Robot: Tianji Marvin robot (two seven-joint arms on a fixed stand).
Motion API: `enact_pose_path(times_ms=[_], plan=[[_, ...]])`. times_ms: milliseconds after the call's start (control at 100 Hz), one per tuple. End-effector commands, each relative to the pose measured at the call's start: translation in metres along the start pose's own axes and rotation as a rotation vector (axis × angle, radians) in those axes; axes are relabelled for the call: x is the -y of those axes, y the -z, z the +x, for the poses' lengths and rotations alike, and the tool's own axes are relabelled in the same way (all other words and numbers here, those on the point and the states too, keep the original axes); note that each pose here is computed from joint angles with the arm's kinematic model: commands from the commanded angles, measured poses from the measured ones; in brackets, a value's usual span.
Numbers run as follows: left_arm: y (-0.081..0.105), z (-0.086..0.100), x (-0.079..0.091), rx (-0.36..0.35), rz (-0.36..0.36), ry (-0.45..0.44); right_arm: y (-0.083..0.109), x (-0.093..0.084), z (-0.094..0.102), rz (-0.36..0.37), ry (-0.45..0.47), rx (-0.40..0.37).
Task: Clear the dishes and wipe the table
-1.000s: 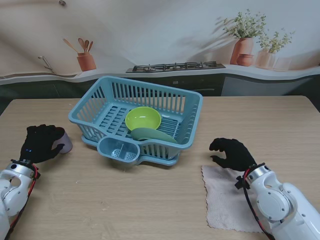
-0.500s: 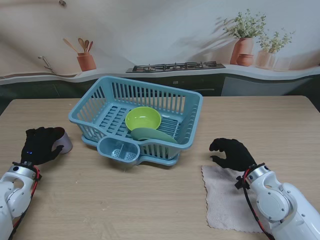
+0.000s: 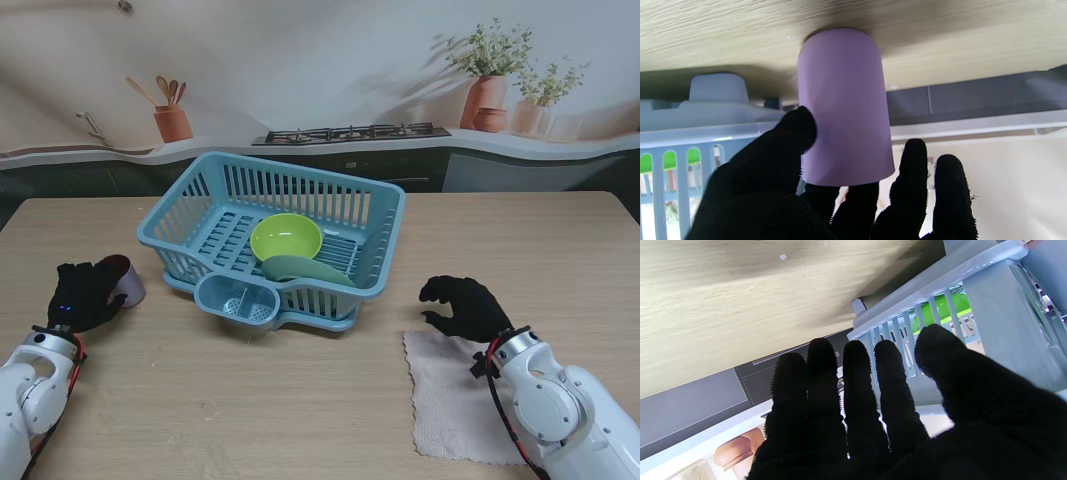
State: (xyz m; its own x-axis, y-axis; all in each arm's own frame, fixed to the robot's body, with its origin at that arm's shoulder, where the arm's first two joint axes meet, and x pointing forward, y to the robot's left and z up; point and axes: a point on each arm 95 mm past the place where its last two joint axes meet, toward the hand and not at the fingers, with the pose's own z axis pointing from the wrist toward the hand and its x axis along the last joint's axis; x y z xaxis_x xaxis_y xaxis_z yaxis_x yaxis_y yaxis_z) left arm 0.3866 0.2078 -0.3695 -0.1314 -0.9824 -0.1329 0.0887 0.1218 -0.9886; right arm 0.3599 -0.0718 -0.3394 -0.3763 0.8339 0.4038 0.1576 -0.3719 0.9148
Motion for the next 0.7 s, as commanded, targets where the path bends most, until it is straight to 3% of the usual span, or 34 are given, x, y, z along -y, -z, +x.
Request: enact_pose_path(times_ms=[0, 370, 690], plan=[[-0.0015, -0.0004, -0.0015, 0.003, -0.017, -0.008, 0.0005, 0.0015, 0.0006, 0.012, 0.003, -0.006], [-0.0069, 0.0010, -0.0049, -0.002, -0.021, -0.027, 0.0003, 0.0008, 0.0005, 0.006, 0.001, -0.007], [-0.0105, 0.0000, 0.0030, -0.026, 0.036, -0.006, 0.0005, 0.0003, 0.0002, 0.005, 0.000, -0.009]])
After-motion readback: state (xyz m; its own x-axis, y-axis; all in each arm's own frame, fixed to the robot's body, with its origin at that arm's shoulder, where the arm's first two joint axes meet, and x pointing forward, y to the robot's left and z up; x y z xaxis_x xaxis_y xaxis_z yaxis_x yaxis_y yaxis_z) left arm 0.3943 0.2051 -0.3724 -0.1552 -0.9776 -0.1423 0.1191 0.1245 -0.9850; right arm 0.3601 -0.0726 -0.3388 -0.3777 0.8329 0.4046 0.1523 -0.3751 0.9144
